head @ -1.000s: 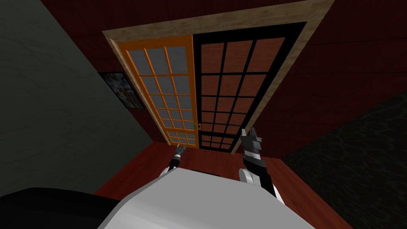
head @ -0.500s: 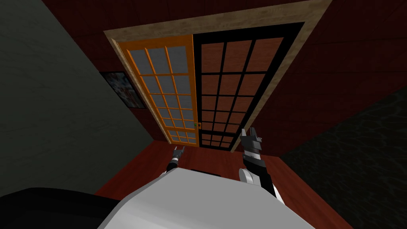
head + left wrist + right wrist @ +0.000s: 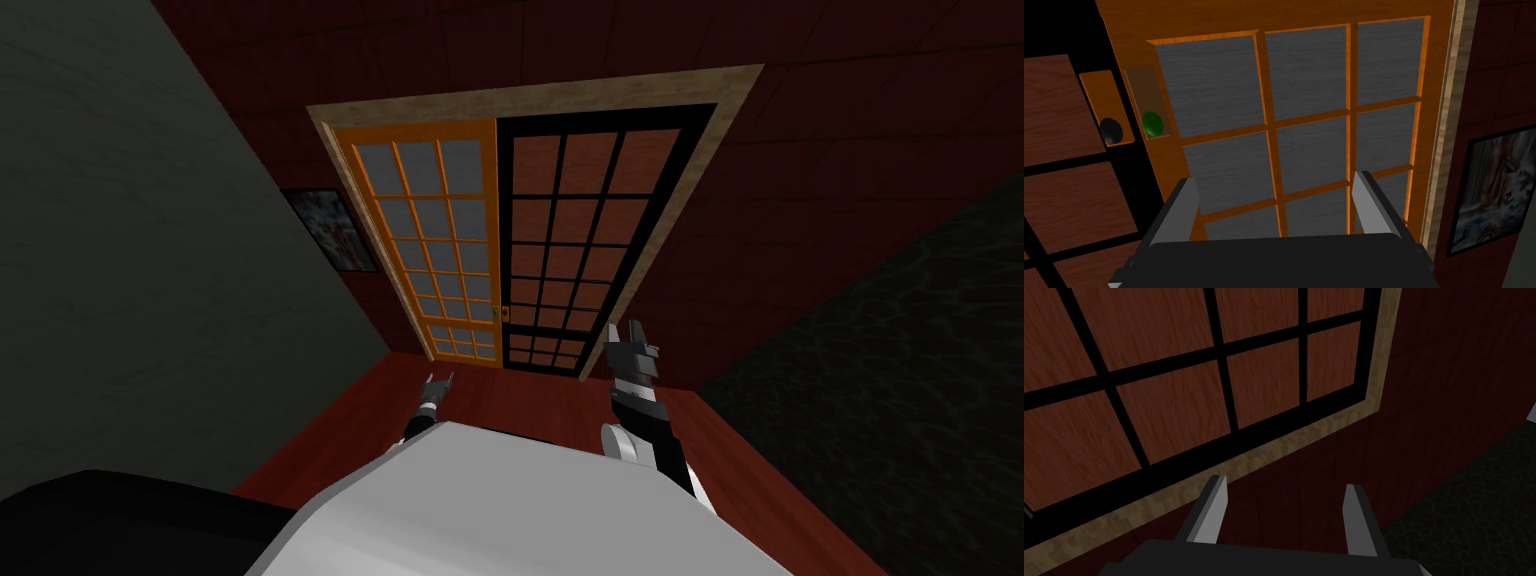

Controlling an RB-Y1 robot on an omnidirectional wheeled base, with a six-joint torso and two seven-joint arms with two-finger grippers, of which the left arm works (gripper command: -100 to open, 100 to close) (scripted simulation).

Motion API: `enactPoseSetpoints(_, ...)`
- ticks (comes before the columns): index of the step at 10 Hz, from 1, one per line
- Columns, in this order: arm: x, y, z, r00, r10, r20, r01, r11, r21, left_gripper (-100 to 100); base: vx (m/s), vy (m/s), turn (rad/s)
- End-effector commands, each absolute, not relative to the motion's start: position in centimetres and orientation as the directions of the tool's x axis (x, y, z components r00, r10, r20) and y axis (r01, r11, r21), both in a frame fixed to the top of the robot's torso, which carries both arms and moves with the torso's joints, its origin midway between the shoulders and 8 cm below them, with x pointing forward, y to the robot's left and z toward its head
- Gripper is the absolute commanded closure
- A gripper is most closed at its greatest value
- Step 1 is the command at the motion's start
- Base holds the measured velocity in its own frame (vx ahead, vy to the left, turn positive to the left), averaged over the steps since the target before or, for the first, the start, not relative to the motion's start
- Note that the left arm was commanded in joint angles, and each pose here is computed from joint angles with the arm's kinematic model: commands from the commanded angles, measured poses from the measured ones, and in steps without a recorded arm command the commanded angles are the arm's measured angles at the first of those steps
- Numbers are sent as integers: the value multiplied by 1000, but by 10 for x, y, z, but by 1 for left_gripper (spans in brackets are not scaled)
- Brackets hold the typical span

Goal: Pull the door open

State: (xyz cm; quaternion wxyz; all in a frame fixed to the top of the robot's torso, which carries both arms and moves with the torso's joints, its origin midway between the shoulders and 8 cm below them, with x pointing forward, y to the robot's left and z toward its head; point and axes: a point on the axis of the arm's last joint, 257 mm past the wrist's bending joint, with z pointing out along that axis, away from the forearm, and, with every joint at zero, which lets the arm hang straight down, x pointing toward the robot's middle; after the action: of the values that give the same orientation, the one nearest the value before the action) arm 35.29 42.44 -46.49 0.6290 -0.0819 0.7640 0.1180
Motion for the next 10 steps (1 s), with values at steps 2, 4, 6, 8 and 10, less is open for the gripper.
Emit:
enactPoseSetpoints(2,338,431,-476,-226,13,-974,-290,954,80,-100,-4,2,-4)
enactPoseSetpoints(4,307,465,-483,-261,8,-965,-352,930,103,-100,-65,34,-58)
enactPoseSetpoints(6,294,480,-485,-272,4,-962,-381,918,112,-100,-61,46,-54)
enactPoseSetpoints(8,283,498,-483,-274,0,-962,-415,902,118,-100,-2,31,-116)
enactPoseSetpoints(10,286,505,-478,-259,-3,-966,-434,894,113,-100,128,44,-194)
